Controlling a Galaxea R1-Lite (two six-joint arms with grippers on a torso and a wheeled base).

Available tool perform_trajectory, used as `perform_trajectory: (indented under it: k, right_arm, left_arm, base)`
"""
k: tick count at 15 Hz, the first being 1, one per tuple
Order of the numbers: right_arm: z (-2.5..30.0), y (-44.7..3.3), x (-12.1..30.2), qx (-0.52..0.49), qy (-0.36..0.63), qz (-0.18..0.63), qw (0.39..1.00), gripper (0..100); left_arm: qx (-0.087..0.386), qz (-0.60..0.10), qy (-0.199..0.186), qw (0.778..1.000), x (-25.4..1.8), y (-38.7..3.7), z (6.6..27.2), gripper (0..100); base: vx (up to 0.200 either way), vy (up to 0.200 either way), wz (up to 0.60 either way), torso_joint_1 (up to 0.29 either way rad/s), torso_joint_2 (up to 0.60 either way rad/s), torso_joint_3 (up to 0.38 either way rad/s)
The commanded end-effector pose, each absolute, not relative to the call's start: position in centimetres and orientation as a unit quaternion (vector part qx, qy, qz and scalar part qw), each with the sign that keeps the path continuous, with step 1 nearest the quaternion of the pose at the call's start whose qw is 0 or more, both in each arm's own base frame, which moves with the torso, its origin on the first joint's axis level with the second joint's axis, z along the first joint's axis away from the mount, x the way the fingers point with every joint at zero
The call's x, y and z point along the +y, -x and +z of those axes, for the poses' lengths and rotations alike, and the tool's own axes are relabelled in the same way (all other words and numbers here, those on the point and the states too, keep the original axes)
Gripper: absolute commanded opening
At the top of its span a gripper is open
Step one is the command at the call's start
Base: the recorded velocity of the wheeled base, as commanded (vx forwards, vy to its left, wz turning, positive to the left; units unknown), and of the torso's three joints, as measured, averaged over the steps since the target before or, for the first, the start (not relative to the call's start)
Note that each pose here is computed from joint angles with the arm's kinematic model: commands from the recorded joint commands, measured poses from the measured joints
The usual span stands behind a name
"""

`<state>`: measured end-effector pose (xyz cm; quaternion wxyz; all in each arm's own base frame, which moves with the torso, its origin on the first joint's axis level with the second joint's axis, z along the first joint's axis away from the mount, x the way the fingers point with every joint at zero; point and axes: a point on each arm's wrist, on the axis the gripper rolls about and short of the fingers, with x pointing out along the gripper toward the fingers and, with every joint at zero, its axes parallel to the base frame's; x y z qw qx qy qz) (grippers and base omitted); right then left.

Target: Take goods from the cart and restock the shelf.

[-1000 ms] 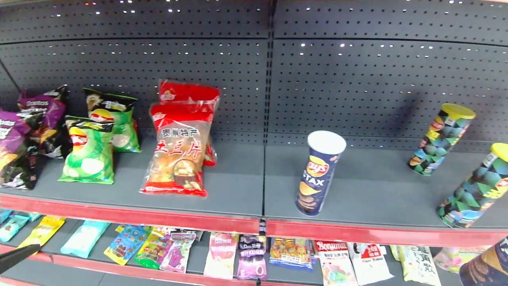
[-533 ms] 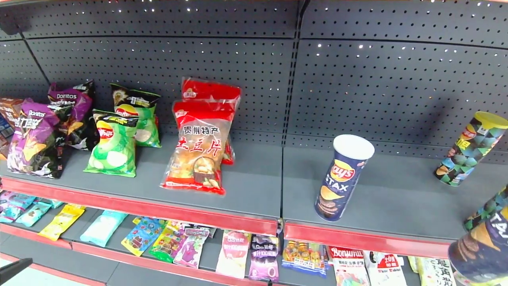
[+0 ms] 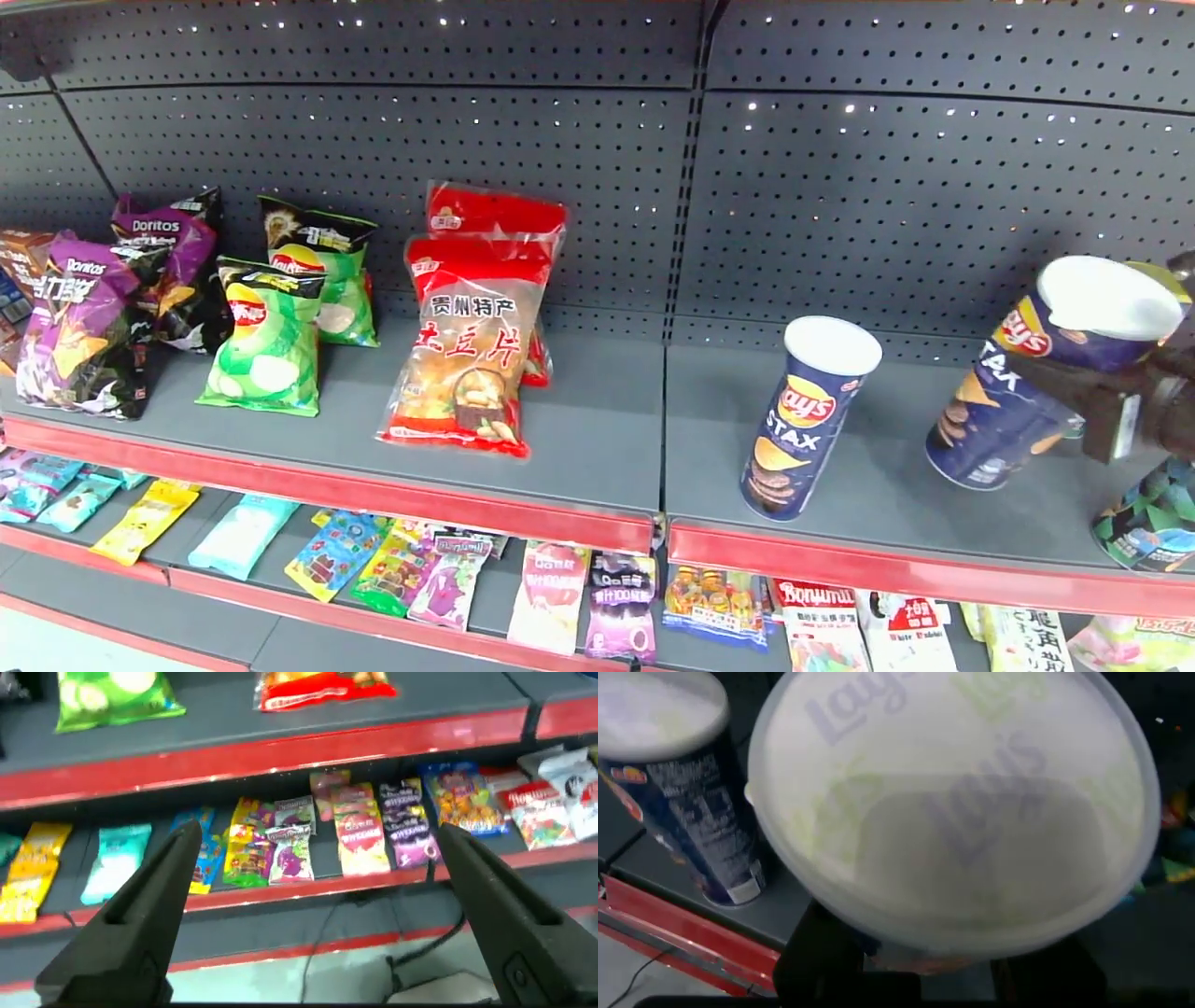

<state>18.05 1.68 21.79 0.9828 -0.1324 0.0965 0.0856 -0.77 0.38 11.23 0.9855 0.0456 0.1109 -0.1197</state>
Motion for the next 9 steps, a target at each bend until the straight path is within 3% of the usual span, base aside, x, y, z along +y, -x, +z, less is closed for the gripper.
perform_trajectory:
  k: [1,6,9]
  right_arm:
    - [20.6,-22.5,2.3,0.133,0.129,0.118,0.976,0]
    - [21.8,-24.7,2.4,0.118,0.122,0.119,0.978,0]
    - [21.4,-24.4,2.3,0.127,0.11,0.117,0.979,0]
  left_arm:
    - [0.11,-0.103,-0.041,0.988,0.5,1.2,11.3,100]
    - [0.145,0.045,-0.024,0.988,0.1,1.3,11.3,100]
    - [0.134,0.116,-0.003,0.984,-0.3,1.9,9.2,100]
  base:
    - [0.0,0.0,0.0,0.0,0.0,0.0]
    - [0.0,0.0,0.0,0.0,0.0,0.0]
    - [0.0,0.0,0.0,0.0,0.0,0.0]
